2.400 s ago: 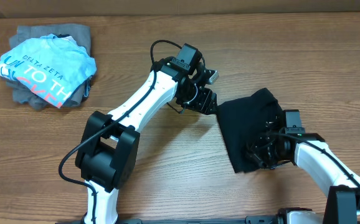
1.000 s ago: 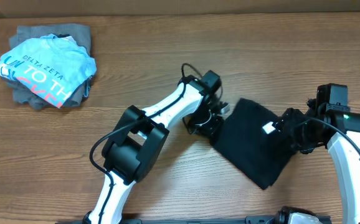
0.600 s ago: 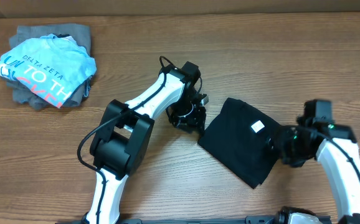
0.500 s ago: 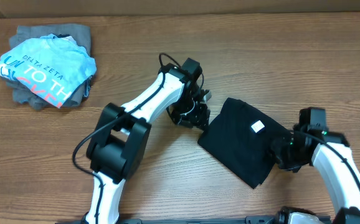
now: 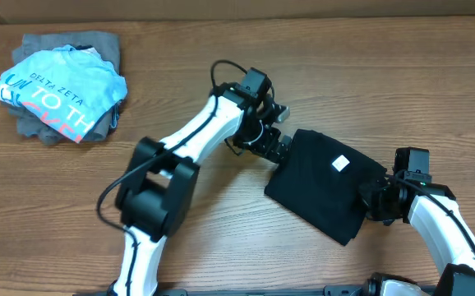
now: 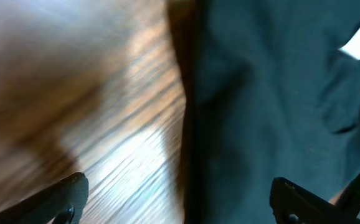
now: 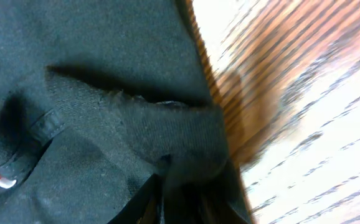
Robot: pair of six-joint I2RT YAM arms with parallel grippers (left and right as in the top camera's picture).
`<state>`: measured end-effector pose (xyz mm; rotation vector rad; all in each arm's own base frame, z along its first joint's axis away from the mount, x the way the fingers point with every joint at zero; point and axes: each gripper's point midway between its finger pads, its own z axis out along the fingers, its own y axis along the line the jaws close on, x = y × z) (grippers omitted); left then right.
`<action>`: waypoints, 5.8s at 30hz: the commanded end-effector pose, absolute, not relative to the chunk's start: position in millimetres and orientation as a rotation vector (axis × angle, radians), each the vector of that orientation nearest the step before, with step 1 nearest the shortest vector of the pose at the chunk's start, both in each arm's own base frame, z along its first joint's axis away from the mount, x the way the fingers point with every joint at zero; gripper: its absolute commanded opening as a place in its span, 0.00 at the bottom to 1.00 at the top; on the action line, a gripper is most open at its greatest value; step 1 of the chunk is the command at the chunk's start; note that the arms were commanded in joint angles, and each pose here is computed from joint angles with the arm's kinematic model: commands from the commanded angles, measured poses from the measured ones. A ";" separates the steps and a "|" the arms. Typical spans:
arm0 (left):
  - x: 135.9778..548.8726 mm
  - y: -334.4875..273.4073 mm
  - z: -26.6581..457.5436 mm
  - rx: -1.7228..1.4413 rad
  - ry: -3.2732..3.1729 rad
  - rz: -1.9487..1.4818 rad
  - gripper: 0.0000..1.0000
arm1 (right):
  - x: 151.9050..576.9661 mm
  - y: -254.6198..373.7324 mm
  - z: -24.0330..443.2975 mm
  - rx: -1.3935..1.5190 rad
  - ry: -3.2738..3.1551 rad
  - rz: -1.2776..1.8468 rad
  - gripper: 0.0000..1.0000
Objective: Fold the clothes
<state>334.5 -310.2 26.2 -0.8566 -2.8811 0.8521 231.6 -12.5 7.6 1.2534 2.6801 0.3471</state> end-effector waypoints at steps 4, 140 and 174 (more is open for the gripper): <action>295.8 -343.2 -4.0 -0.895 -2.659 1.011 0.95 | 229.7 -24.1 6.1 1.281 2.660 0.261 0.21; 448.6 200.7 147.6 0.927 -3.354 0.217 0.05 | 255.2 -7.7 140.4 0.957 2.646 0.432 0.45; 241.0 -32.4 422.1 -0.078 -3.907 0.089 1.00 | 249.4 73.3 354.6 -0.012 2.040 0.846 0.83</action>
